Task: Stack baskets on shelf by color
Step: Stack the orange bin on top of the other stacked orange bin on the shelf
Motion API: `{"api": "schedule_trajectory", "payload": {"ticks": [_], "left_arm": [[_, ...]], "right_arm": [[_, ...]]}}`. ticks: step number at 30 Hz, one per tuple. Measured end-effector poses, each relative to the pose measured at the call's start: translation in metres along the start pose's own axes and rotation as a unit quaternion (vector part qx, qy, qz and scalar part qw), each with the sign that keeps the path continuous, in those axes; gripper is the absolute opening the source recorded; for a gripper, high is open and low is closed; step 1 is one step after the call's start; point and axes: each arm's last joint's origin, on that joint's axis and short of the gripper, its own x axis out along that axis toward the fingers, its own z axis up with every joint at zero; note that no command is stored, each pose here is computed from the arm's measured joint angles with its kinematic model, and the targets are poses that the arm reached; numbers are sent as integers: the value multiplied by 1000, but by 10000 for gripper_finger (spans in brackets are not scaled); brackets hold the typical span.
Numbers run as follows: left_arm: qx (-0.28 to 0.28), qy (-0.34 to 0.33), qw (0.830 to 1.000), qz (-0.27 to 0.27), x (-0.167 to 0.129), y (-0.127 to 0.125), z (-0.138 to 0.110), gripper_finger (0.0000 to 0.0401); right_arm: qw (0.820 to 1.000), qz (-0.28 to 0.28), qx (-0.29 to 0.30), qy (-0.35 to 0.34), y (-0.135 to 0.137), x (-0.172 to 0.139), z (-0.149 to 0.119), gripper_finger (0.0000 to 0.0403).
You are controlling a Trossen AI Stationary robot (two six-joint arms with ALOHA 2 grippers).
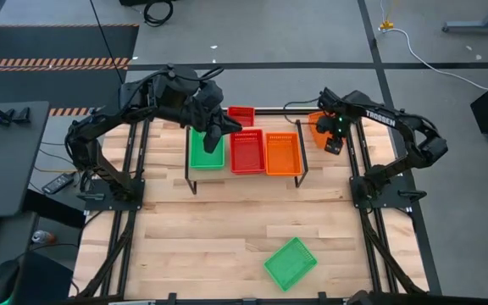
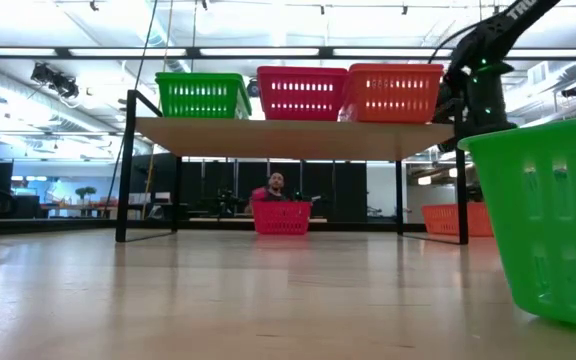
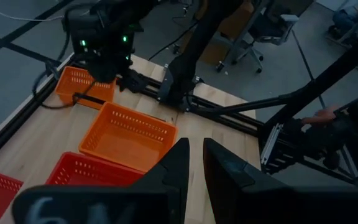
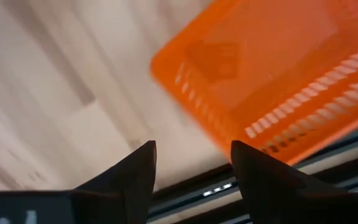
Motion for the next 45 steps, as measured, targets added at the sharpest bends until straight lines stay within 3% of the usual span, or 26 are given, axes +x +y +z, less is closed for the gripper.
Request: {"api": "schedule_trajectory", "payload": {"ticks": [8, 21, 28, 33, 38, 45], "left_arm": [[4, -25, 1000, -8, 0, -2, 5, 52], [2, -25, 1000, -8, 0, -2, 5, 52], [5, -25, 1000, -8, 0, -2, 5, 52], [7, -25, 1000, -6, 0, -1, 5, 52], [7, -25, 1000, -6, 0, -1, 5, 52], [3, -23, 1000, -11, 0, -3, 4, 52]], "right_arm": [[999, 16, -40, 28, 6, 20, -10, 202], [998, -9, -59, -22, 2, 19, 1, 190], [998, -6, -59, -5, 7, 3, 4, 190], [998, -19, -58, -29, 5, -9, 11, 190], [996, -35, -59, -58, 1, -5, 16, 190], [996, -25, -73, -36, 3, 8, 9, 190]]}}
